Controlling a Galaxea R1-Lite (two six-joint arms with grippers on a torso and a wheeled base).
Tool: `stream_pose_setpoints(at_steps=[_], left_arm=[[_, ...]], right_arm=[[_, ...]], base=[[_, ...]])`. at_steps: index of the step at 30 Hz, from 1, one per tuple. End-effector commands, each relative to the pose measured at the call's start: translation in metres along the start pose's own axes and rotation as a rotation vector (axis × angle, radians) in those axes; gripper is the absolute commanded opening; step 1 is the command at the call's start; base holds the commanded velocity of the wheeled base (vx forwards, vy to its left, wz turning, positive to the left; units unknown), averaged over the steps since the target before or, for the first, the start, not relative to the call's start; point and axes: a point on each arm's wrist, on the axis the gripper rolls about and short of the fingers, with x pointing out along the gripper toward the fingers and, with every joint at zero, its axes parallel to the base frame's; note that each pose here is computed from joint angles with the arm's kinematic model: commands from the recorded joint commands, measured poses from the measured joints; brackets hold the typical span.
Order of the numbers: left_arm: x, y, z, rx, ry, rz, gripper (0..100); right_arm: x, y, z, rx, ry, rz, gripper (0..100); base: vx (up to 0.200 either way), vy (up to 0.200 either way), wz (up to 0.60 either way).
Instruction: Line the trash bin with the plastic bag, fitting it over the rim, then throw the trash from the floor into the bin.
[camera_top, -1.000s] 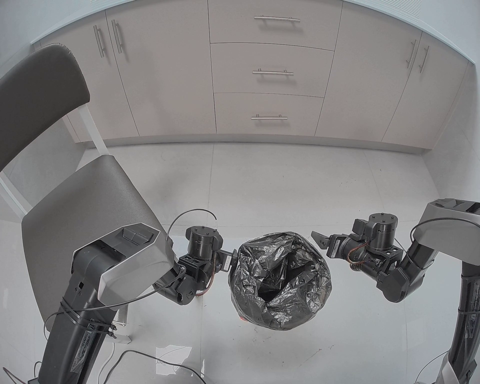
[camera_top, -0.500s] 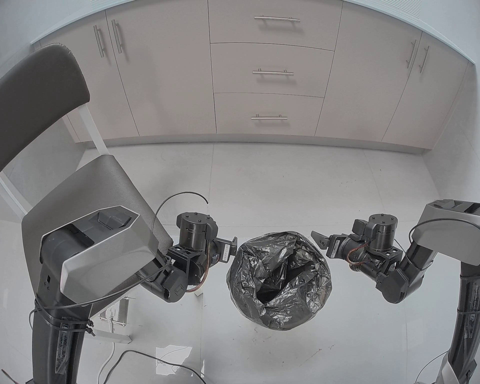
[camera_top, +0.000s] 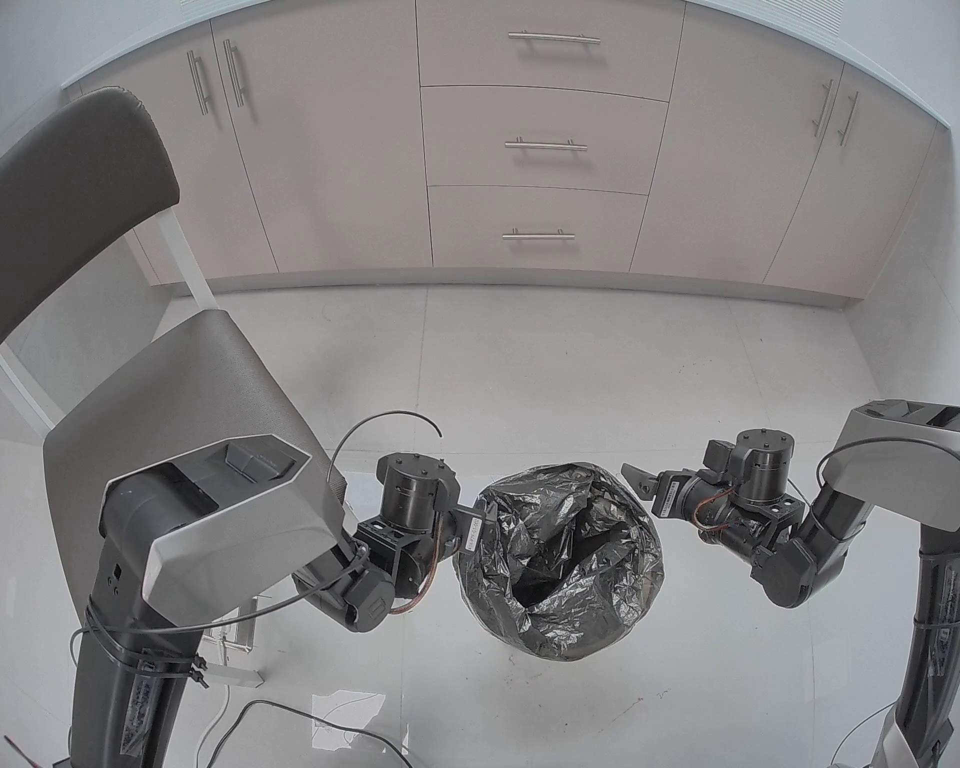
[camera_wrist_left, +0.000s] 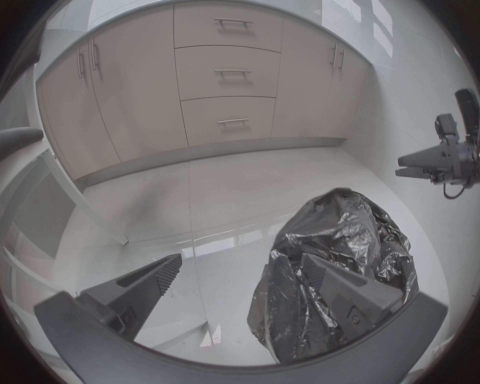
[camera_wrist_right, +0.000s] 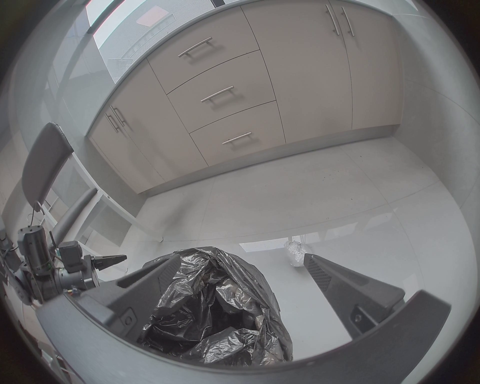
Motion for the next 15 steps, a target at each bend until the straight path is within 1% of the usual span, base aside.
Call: stream_pose_setpoints(at_steps=[1,6,10,13,15], left_arm=[[-0.001,-0.014,-0.008,0.018,0.017,-0.031,100],[-0.001,-0.018,-0.009,0.024,0.017,-0.043,100],[0.004,-0.018,-0.019,0.035,0.04,-0.043,100],[0.008,-0.017,-0.022,0.037,0.046,-0.039,100],[0.015,-0.012,-0.023,0.029,0.042,-0.025,100]], right_arm=[[0.0,0.0,-0.001,0.0,0.001,0.0,100],[0.0,0.0,-0.001,0.0,0.001,0.0,100],[0.001,0.0,-0.003,0.0,0.006,0.0,100],[0.002,0.0,-0.004,-0.001,0.009,-0.001,100],[0.002,-0.001,-0.004,-0.002,0.011,-0.001,100]], base=[[0.0,0.0,0.0],[0.0,0.0,0.0],[0.0,0.0,0.0],[0.0,0.0,0.0],[0.0,0.0,0.0]])
